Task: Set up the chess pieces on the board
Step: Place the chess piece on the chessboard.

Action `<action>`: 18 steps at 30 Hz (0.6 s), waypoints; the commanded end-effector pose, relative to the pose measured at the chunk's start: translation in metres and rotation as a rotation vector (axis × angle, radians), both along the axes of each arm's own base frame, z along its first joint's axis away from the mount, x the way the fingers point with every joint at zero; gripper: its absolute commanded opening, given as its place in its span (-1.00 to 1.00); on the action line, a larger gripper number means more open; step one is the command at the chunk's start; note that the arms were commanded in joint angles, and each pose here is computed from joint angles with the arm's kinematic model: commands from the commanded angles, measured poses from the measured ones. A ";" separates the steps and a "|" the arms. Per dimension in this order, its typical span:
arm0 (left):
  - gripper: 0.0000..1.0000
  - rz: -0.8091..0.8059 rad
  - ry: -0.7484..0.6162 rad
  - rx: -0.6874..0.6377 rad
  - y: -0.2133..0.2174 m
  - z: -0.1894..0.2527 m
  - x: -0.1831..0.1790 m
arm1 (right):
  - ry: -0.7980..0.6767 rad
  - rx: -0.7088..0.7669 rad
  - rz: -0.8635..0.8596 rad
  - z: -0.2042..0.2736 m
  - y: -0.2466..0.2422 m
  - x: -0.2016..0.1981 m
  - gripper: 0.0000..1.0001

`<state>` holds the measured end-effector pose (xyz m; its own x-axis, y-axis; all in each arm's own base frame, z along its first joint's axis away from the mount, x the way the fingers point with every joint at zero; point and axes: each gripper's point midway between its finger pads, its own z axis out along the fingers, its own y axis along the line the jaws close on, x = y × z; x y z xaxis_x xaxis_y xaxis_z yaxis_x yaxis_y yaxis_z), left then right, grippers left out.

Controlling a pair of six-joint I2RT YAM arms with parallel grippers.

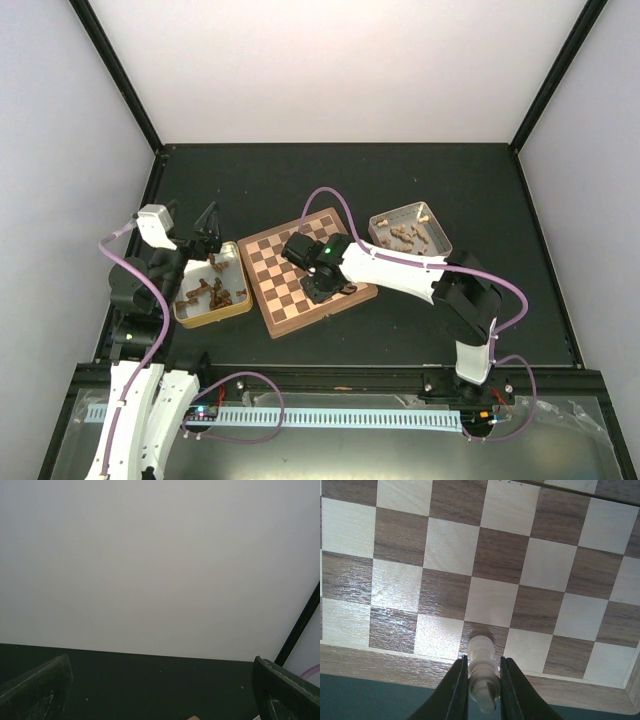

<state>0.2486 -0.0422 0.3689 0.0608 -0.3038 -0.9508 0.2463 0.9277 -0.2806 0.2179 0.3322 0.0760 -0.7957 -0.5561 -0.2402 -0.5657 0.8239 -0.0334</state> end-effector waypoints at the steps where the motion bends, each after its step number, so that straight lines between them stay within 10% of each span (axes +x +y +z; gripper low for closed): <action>1: 0.98 0.012 -0.033 -0.008 0.003 0.017 -0.004 | -0.008 -0.034 -0.009 0.000 -0.006 0.001 -0.70; 18: 0.98 -0.007 -0.031 0.006 -0.001 0.015 -0.004 | -0.110 0.220 -0.160 0.068 -0.022 0.047 -0.21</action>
<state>0.2488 -0.0423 0.3687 0.0601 -0.3030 -0.9511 0.2467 0.9278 -0.2800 0.2393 0.3275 0.1127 -0.8219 -0.4616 -0.3338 -0.5050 0.8615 0.0520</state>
